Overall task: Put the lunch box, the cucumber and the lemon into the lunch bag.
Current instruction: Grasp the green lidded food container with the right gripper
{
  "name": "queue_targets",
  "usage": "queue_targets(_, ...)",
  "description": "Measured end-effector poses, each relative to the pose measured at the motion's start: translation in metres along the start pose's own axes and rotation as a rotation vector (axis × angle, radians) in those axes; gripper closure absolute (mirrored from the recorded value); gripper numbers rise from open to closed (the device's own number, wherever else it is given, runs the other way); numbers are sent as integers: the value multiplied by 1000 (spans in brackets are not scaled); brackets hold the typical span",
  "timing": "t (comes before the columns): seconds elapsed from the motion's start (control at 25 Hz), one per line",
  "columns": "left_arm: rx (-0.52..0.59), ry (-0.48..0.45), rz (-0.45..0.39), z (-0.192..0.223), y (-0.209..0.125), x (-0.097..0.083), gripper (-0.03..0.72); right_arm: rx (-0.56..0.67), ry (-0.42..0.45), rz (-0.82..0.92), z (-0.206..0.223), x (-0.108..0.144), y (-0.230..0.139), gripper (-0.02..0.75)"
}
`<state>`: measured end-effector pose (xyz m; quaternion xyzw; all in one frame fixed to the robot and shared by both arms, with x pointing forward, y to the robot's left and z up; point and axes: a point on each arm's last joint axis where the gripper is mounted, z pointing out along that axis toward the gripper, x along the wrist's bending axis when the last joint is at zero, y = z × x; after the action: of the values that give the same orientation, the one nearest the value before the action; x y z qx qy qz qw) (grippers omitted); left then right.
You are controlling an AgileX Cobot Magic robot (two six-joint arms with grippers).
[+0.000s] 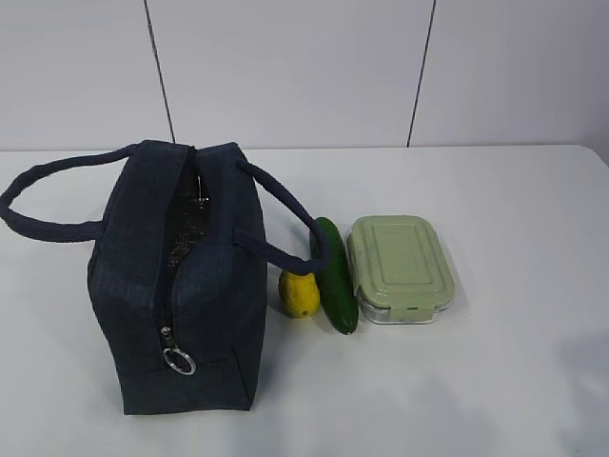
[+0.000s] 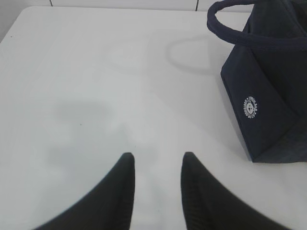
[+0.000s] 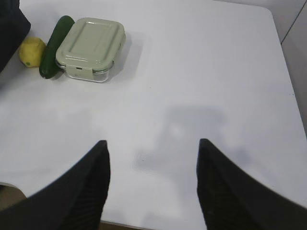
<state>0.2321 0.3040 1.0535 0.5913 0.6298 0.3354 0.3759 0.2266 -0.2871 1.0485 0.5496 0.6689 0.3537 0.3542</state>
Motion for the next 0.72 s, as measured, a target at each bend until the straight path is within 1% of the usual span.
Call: queue_targets(0.72, 0, 0, 0, 0, 0, 0, 454, 0, 0, 0, 0, 0, 0, 318)
